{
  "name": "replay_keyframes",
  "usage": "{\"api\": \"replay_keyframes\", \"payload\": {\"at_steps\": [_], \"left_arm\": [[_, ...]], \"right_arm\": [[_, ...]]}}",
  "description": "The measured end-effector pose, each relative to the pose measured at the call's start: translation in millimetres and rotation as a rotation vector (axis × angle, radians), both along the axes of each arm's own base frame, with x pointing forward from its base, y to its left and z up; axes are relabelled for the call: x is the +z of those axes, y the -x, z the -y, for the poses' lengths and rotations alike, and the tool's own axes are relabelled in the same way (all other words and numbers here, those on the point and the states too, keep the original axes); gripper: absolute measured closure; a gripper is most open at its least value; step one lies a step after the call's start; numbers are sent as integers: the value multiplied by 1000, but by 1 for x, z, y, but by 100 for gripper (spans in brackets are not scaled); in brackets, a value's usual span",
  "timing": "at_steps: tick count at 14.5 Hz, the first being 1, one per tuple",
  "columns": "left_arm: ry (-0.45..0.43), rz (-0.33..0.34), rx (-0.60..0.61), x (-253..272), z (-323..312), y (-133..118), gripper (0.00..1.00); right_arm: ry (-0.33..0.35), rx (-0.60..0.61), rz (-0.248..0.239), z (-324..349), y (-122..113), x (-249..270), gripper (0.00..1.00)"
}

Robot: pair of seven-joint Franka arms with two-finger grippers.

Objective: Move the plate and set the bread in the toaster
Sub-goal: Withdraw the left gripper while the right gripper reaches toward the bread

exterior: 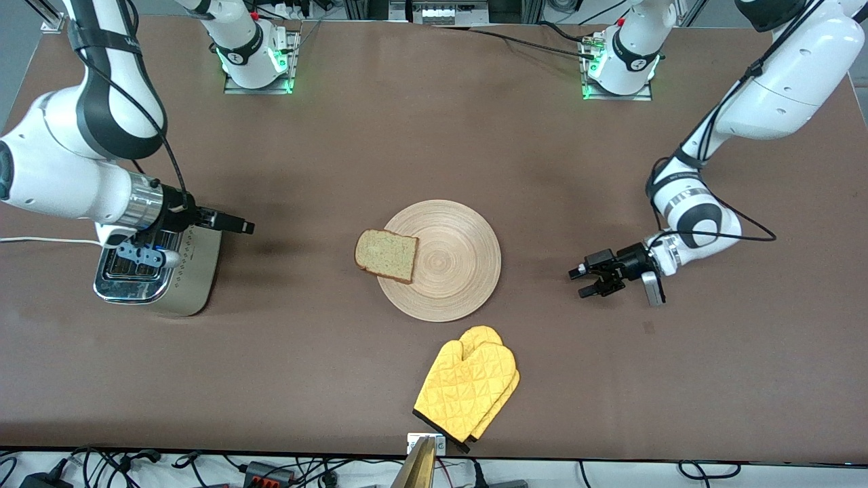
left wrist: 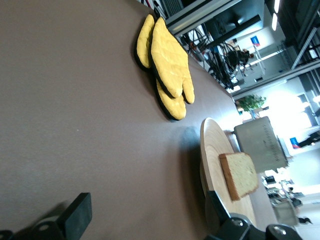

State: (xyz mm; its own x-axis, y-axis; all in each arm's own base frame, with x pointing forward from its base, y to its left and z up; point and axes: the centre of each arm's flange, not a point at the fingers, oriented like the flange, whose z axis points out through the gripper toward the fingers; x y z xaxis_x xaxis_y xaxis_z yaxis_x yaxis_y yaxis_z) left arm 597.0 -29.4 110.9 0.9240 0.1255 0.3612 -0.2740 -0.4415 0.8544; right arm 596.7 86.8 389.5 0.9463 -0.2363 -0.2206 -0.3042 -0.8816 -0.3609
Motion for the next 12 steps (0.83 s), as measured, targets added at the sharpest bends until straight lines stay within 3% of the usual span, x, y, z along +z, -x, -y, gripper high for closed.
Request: {"api": "replay_keyframes", "payload": {"at_steps": [6, 9, 12], "left_arm": [[0, -134, -171, 42, -60, -40, 0], [-62, -227, -276, 71, -88, -52, 0], [-187, -365, -375, 112, -112, -62, 0]], "right_arm": [[-46, -87, 87, -66, 27, -56, 0], [-34, -44, 79, -99, 47, -92, 0], [-87, 7, 80, -106, 51, -126, 0]]}}
